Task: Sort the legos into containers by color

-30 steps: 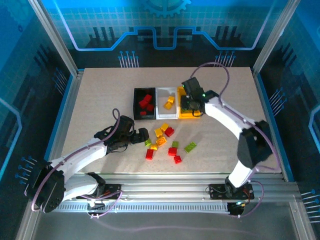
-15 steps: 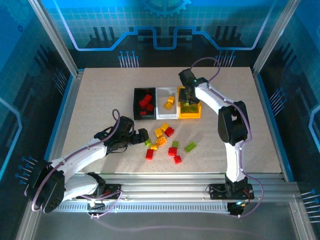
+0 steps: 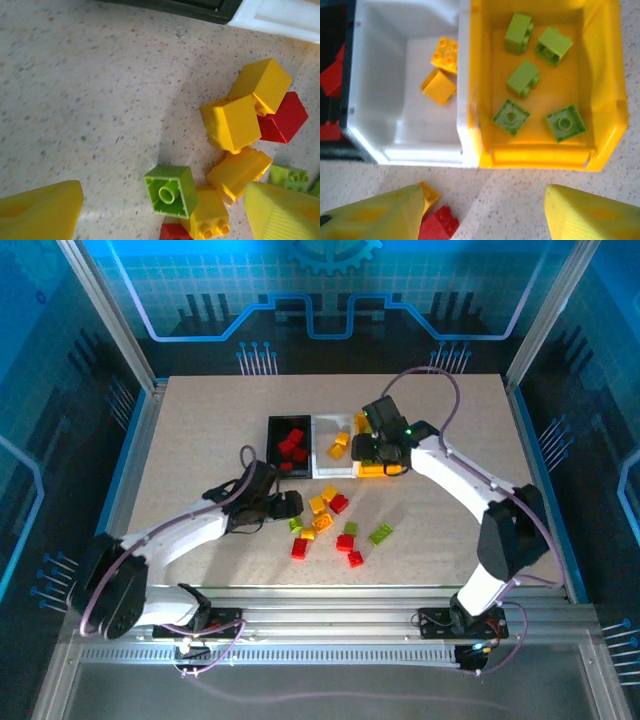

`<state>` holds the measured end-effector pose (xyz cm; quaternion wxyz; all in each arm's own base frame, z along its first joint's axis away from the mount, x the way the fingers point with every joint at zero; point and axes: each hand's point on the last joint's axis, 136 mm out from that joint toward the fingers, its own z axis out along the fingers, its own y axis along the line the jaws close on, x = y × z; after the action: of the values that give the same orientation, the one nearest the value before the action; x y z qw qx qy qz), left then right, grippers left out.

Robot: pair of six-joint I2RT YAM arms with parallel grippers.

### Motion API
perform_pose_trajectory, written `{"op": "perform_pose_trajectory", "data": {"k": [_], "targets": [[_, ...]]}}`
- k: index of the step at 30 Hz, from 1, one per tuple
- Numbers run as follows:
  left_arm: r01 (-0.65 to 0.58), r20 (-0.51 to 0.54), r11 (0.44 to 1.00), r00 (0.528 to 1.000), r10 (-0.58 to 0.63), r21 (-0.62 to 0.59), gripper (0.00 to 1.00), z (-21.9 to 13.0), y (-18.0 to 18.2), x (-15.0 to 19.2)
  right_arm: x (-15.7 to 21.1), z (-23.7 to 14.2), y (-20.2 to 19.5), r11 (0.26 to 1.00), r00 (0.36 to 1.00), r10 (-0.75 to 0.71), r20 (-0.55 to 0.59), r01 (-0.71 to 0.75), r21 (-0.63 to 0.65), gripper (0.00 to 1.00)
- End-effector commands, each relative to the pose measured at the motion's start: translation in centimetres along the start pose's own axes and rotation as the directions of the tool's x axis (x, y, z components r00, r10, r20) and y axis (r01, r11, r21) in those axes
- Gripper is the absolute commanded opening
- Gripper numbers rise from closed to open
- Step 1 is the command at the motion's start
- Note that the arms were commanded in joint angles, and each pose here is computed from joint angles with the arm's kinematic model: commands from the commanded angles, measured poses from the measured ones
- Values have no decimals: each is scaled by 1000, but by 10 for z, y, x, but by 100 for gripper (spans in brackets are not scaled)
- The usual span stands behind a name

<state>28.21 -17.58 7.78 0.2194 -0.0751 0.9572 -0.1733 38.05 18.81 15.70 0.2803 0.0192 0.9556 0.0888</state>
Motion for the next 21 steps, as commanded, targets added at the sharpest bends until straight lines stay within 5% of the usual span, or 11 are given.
{"op": "perform_pose_trajectory", "data": {"k": [1, 7, 21], "targets": [[-115, -26, 991, 993, 114, -66, 87, 15, -6, 1, 15, -1, -8, 1000, 1000, 24, -2, -24, -12, 66], [-141, -83, 984, 988, 132, -113, 79, 44, -6, 9, 33, -4, -21, 1000, 1000, 25, -4, -25, 3, 66], [-127, -187, 977, 978, 95, -171, 40, 52, 18, 52, 32, -10, -35, 999, 998, 54, 25, -54, -2, 66]]}}
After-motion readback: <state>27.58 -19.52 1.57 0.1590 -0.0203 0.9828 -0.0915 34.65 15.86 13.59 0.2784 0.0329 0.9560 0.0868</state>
